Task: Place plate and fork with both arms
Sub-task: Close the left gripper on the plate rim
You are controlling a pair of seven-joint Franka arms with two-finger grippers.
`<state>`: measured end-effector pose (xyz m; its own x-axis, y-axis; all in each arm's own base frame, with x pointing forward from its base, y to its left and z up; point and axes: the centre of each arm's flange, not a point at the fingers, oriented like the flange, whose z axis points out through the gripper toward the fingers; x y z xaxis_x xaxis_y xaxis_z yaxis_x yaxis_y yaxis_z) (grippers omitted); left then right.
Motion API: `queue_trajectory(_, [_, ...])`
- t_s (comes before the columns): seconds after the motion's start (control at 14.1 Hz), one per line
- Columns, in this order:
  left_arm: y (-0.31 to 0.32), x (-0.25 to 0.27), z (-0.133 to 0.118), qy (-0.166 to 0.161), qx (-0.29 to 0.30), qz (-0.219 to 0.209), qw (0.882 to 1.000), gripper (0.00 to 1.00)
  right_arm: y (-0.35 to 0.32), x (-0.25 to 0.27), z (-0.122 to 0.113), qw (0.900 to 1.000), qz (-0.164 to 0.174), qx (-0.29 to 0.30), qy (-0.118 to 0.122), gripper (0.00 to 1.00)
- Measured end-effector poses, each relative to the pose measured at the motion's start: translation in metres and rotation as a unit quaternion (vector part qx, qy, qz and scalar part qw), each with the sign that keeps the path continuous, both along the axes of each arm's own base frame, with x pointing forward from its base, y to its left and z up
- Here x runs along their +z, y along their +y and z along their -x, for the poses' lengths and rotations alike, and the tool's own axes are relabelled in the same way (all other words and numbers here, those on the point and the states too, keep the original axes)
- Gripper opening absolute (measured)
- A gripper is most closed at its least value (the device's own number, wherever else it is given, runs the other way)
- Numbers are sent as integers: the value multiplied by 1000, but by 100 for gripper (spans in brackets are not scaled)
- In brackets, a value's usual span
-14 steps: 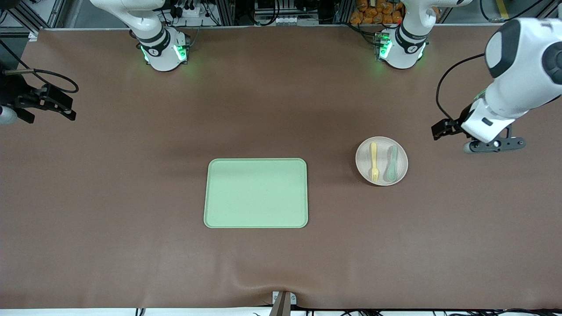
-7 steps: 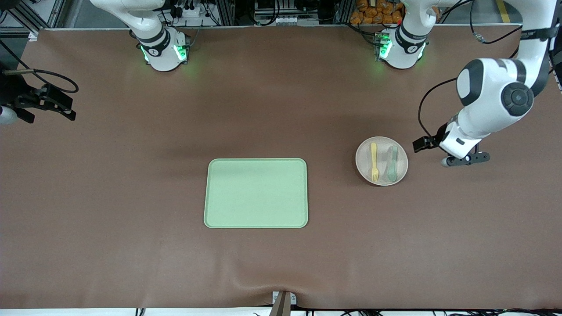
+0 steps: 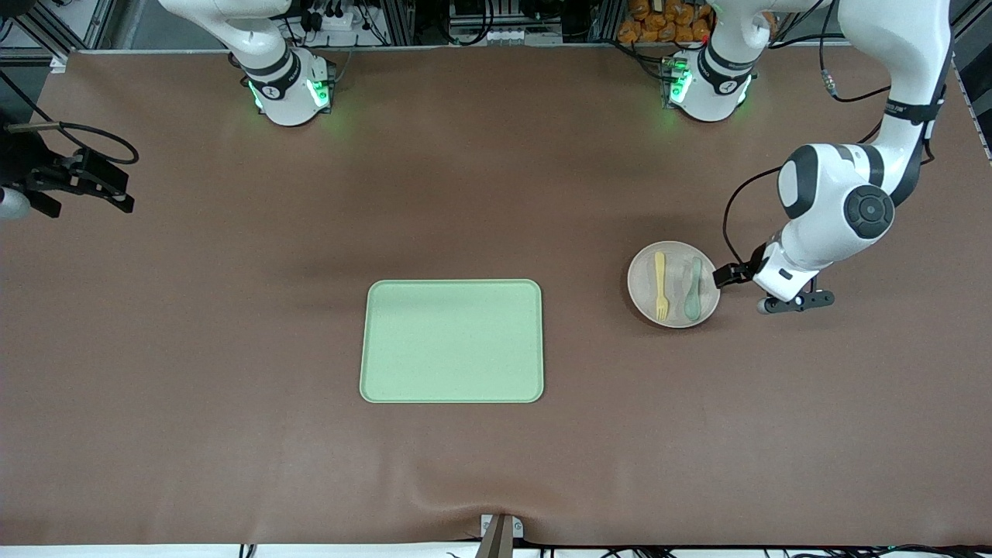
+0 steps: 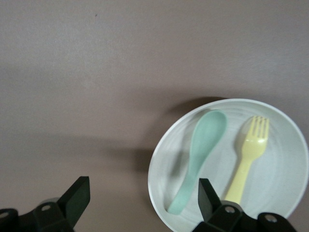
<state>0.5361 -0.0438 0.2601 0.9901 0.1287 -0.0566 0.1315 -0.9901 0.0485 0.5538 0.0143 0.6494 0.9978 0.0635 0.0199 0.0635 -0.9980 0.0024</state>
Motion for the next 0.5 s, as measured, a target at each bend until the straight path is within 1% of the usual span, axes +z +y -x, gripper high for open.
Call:
queue_trajectory(0.07, [2,-4,3,-1,0,0,1000,97,0,0,0,1000,0,0,0,100])
queue_trajectory(0.14, [3,-8,5,-2,0,-1,1000,91,0,0,0,1000,0,0,0,100])
queue_trajectory(0.21, [4,-11,7,-4,1,-1,1000,91,0,0,0,1000,0,0,0,100])
queue_trajectory(0.28, [4,-15,9,-5,3,0,1000,87,0,0,0,1000,0,0,0,100])
queue_trajectory(0.35, [4,-19,10,-5,7,3,1000,80,0,0,0,1000,0,0,0,100])
queue_trajectory(0.43, [4,-23,11,-5,10,5,1000,80,0,0,0,1000,0,0,0,100])
queue_trajectory(0.5, [4,-28,11,-5,12,6,1000,76,0,0,0,1000,0,0,0,100])
